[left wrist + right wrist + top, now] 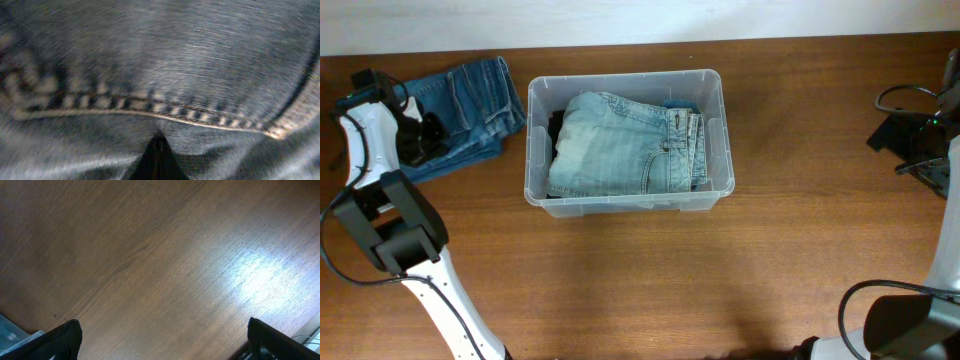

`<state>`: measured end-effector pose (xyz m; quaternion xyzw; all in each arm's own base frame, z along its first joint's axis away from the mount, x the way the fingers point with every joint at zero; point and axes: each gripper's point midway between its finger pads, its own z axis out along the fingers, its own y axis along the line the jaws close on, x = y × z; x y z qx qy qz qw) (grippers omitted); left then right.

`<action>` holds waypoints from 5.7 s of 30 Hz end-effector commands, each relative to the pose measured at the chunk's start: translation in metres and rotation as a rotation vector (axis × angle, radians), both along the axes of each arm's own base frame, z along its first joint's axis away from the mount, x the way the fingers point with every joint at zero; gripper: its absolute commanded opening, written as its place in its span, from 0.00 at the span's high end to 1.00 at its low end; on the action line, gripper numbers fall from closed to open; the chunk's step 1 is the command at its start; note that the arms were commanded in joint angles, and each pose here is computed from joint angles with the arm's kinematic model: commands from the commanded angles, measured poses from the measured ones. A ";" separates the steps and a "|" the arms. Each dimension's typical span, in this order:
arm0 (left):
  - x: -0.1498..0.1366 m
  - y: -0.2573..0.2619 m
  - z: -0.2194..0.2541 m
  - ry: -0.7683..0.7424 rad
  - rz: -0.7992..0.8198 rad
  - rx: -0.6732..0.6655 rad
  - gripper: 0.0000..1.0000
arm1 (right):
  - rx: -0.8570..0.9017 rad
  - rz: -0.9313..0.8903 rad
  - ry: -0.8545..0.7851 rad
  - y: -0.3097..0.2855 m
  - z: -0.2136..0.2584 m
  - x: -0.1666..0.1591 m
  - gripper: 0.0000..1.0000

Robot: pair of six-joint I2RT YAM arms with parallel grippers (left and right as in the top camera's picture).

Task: Pack container
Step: 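Grasp the dark-blue jeans' left edge with the left gripper, then lift the dark-blue jeans and carry them over the bin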

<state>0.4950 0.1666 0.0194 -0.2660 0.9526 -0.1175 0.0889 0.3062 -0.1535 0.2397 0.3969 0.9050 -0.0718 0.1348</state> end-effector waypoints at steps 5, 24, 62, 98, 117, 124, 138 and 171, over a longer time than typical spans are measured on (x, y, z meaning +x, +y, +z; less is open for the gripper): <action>0.015 -0.038 -0.009 -0.037 -0.015 -0.145 0.99 | -0.004 -0.012 -0.013 0.000 0.004 -0.003 0.02; 0.038 0.017 0.095 -0.331 0.050 -0.301 0.37 | -0.004 -0.012 -0.013 0.000 0.004 -0.003 0.02; -0.021 0.097 -0.021 -0.116 0.202 -0.279 0.36 | -0.004 -0.012 -0.013 0.000 0.004 -0.003 0.02; -0.003 0.073 -0.030 -0.200 0.168 -0.450 0.99 | -0.004 -0.012 -0.013 0.000 0.004 -0.003 0.02; 0.004 0.050 0.321 -0.861 0.005 -0.469 1.00 | -0.004 -0.012 -0.013 0.000 0.004 -0.003 0.02; -0.036 -0.047 0.438 -0.992 -0.161 -0.447 0.99 | -0.004 -0.012 -0.013 0.000 0.004 -0.003 0.01; -0.109 -0.320 0.499 -0.983 -0.626 -0.486 0.99 | -0.004 -0.012 -0.013 0.000 0.004 -0.003 0.02; -0.114 -0.500 0.363 -0.858 -1.259 -0.228 0.99 | -0.004 -0.012 -0.013 0.000 0.004 -0.003 0.02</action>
